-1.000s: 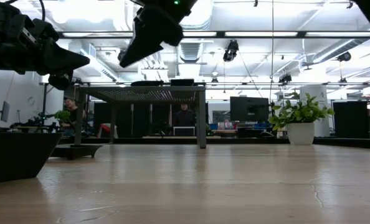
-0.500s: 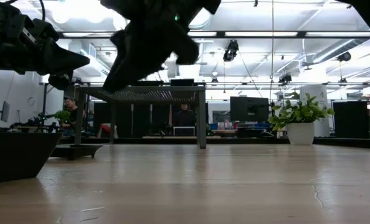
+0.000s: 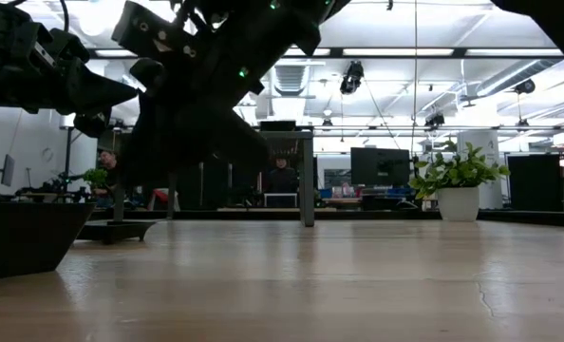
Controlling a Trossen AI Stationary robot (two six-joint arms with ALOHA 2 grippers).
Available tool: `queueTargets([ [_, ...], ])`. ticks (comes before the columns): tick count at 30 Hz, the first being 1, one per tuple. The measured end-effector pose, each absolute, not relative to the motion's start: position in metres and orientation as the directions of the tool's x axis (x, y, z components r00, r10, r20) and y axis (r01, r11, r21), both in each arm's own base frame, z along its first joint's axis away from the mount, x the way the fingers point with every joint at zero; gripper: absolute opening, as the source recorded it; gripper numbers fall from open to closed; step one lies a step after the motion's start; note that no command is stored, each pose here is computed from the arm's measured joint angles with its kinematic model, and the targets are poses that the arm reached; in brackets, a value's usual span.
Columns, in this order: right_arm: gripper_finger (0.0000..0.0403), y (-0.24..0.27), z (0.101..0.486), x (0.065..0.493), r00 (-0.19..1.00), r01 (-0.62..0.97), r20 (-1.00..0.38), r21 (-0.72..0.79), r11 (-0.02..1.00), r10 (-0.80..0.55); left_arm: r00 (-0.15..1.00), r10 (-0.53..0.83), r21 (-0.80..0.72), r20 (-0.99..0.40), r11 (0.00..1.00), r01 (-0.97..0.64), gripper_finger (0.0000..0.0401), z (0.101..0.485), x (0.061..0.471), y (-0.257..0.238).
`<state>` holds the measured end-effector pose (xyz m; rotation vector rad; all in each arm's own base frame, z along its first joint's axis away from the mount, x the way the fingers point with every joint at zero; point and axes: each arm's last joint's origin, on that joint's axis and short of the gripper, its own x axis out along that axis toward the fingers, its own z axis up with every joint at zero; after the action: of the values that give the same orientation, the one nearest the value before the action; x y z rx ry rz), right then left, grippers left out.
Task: Pick & Place Mini shaped plates
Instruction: Stack the black square plate on top of the other black square plate on the shelf
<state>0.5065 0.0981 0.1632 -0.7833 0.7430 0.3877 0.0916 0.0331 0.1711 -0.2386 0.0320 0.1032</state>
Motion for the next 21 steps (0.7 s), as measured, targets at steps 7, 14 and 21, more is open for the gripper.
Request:
queueTargets([
  [7,0.0109,0.09,0.151,0.505,0.684,-0.565,-0.728,-0.49,0.663,0.045,0.994,0.099,-0.234,-0.044,0.966,-0.107,0.0003,0.171,0.092,0.033],
  [14,0.0098,0.091,0.132,0.505,0.692,-0.572,-0.72,-0.507,0.644,0.047,0.994,0.099,-0.234,-0.044,0.966,-0.106,0.0003,0.171,0.092,0.033],
  [21,0.0085,0.087,0.125,0.508,0.703,-0.53,-0.71,-0.553,0.642,-0.032,0.994,0.098,-0.236,-0.047,0.966,-0.107,0.0003,0.171,0.092,0.033],
])
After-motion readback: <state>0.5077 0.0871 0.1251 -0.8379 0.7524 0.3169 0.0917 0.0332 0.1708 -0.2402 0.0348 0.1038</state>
